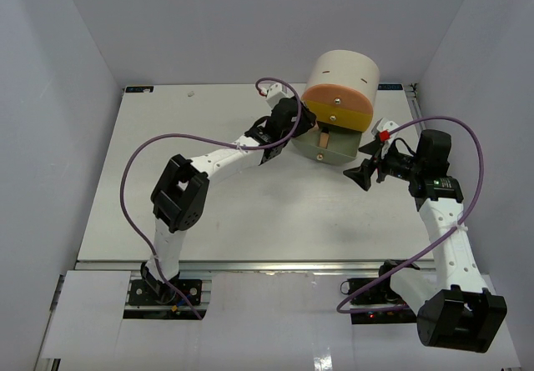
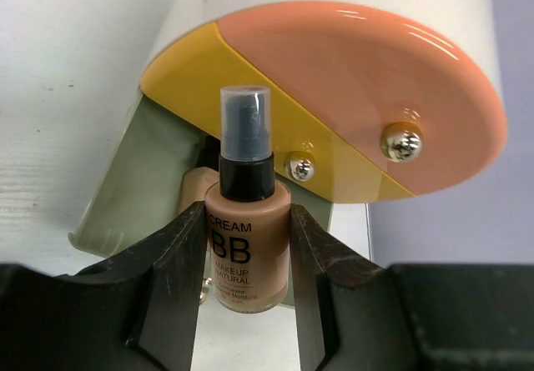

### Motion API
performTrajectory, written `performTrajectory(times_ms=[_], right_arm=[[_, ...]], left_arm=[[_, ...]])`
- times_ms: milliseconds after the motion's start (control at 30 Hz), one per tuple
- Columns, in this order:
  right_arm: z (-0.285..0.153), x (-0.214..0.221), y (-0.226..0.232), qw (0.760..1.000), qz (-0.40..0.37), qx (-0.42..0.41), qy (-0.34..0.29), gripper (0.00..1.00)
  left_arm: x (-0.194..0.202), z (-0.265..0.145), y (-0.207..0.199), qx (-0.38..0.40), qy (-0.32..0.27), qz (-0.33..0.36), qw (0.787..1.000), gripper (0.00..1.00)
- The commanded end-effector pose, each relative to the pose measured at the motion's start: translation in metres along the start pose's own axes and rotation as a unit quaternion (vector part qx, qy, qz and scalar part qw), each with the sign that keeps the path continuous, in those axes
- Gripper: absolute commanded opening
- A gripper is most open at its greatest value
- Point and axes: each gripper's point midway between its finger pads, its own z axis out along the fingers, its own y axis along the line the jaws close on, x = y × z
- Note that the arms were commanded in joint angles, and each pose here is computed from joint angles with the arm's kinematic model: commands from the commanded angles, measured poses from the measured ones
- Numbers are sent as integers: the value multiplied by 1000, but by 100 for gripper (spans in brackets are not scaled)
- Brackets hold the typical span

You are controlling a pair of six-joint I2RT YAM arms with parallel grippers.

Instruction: Organize the makeup

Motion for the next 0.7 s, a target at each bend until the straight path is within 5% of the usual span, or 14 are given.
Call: performTrajectory(times_ms=[0, 300, 667], right_arm=[[-1, -5, 3, 1000, -8, -6, -16, 90], [-2, 0, -1, 1000, 0, -3, -15, 90], [2, 11, 5, 1000, -5, -23, -18, 91]], left_arm=[[-25, 4, -23, 18, -43, -48, 998, 36], [-6, 21, -19, 31, -20, -29, 999, 69], [-39, -19, -47, 105, -37, 40, 993, 72]])
